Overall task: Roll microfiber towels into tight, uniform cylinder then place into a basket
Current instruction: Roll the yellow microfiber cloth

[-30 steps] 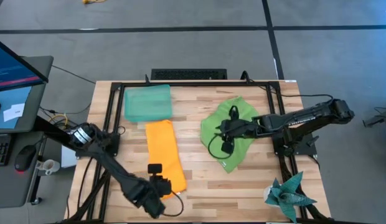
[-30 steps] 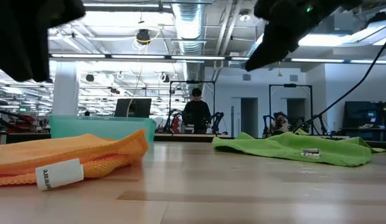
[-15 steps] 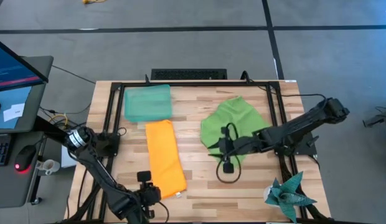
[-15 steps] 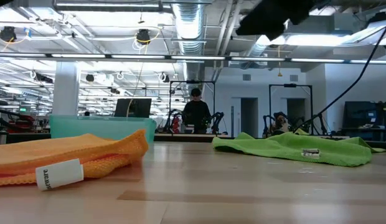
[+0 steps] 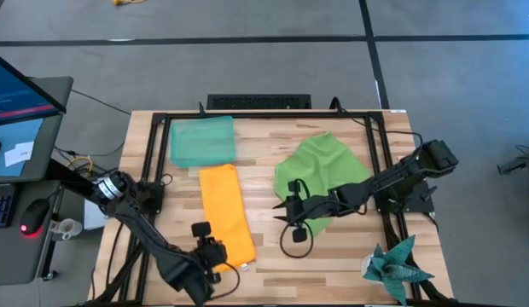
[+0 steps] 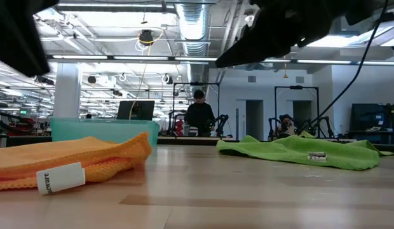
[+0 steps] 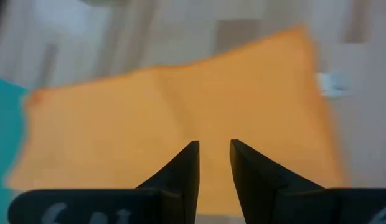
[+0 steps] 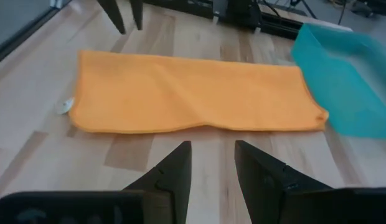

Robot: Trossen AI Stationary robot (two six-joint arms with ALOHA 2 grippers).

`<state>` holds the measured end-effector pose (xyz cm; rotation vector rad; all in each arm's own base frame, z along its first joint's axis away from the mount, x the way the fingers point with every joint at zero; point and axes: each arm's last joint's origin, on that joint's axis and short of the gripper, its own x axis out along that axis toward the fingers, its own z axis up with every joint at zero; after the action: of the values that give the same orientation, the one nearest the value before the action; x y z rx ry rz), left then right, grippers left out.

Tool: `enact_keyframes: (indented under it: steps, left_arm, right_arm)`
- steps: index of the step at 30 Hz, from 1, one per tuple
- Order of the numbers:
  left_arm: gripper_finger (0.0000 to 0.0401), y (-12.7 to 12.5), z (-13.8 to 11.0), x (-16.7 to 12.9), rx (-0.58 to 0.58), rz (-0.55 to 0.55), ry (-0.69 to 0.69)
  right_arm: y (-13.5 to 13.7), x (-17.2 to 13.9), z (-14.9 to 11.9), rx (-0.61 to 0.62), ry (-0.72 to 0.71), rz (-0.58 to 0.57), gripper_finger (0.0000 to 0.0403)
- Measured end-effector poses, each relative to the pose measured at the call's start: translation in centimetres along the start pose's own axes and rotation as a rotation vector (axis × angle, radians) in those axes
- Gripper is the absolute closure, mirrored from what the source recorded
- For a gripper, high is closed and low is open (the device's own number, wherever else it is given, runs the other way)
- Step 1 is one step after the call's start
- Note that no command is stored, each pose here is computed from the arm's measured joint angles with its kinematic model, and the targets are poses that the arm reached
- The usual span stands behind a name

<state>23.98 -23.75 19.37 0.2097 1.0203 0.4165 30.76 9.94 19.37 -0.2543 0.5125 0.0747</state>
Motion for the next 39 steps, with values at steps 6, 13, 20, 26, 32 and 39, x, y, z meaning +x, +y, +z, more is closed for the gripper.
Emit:
enact_keyframes:
  steps: [6, 13, 20, 26, 32, 39]
  left_arm:
    - [0.0319, 1.9, -1.3, 3.3, 0.059, 0.126, 0.067]
    - [0.0319, 3.7, -1.5, 7.3, 0.026, 0.149, 0.122]
    - [0.0319, 5.6, -0.1, 10.9, 0.009, 0.068, 0.209]
    - [0.0319, 6.2, 1.8, 12.8, -0.036, -0.059, 0.134]
    - [0.0319, 6.7, 3.7, 13.9, -0.097, -0.113, 0.026]
    - [0.0319, 7.4, 4.5, 15.6, -0.039, -0.090, -0.011]
  right_arm:
    - [-0.6, -0.2, 0.1, 0.071, 0.002, -0.013, 0.0257]
    - [-0.5, -0.2, -0.2, 0.057, 0.029, -0.011, 0.0257]
    - [-0.6, -0.2, -0.3, 0.056, 0.040, -0.013, 0.0257]
    - [-0.6, -0.2, -0.3, 0.053, 0.048, -0.013, 0.0257]
    - [-0.6, -0.2, -0.7, 0.045, 0.079, -0.012, 0.0257]
    - [-0.6, -0.2, -0.9, 0.037, 0.106, -0.010, 0.0257]
